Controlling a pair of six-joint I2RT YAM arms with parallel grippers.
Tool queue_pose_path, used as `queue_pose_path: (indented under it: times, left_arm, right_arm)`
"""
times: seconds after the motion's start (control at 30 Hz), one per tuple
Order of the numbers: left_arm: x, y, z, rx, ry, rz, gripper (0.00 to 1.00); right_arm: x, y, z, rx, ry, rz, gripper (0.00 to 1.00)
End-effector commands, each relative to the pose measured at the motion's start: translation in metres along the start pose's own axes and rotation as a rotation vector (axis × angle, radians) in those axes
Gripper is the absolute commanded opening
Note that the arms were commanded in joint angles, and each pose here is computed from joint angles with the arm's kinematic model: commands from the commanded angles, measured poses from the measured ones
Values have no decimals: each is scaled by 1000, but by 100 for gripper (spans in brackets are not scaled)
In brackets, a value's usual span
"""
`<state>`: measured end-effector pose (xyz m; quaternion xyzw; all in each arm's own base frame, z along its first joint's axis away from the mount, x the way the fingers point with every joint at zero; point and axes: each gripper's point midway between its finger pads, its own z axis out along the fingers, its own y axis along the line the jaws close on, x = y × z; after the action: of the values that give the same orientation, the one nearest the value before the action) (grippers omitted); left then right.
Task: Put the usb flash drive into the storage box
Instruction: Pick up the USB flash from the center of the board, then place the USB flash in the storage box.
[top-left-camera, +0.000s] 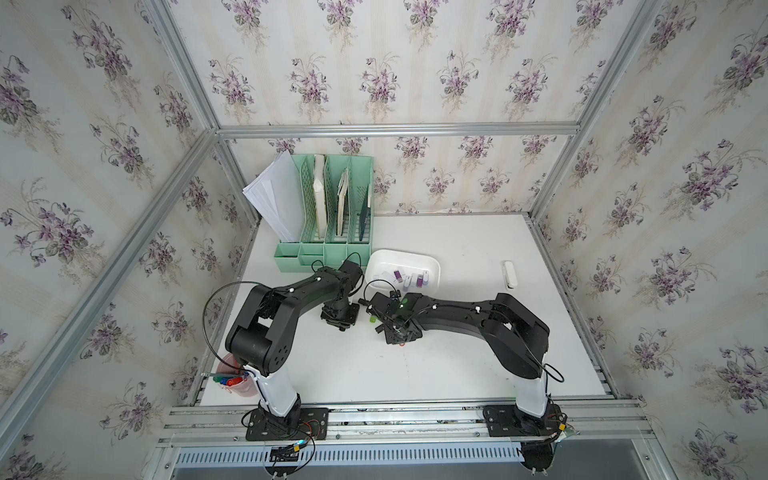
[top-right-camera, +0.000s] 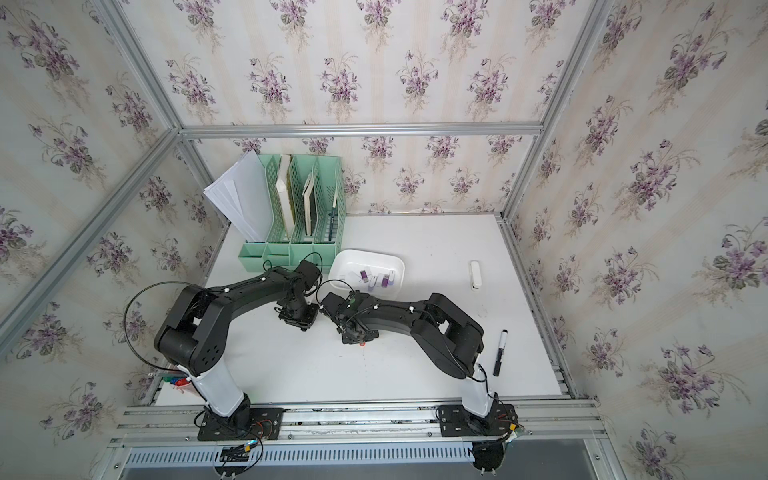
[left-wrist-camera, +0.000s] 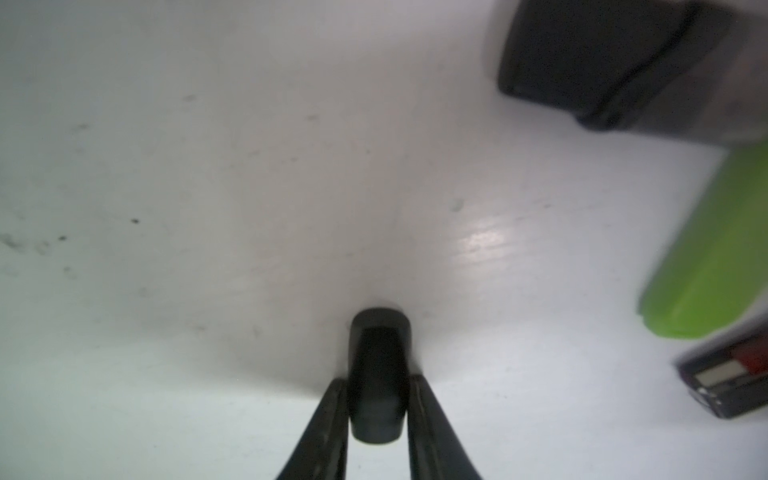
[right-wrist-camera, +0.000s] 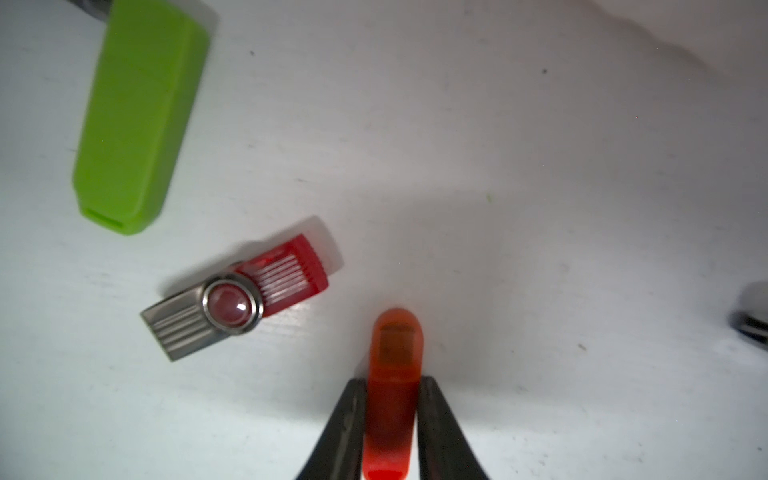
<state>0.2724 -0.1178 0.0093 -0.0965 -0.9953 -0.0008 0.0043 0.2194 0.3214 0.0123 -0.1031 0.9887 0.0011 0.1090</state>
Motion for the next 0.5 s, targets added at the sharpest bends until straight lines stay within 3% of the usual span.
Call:
queue_pose_path:
  times: [0.0, 0.2, 0.47]
  left_arm:
    - [4, 0, 7, -3, 24, -3, 29]
    - [5, 1, 9, -4, 27, -2, 29]
    - [5, 0, 9, -4, 28, -3, 28]
  right_arm:
    - [13, -1, 7, 5, 56, -12, 24]
    - [10, -2, 3, 0, 43, -7, 17]
    - [-2, -3, -23, -25, -12, 19, 14]
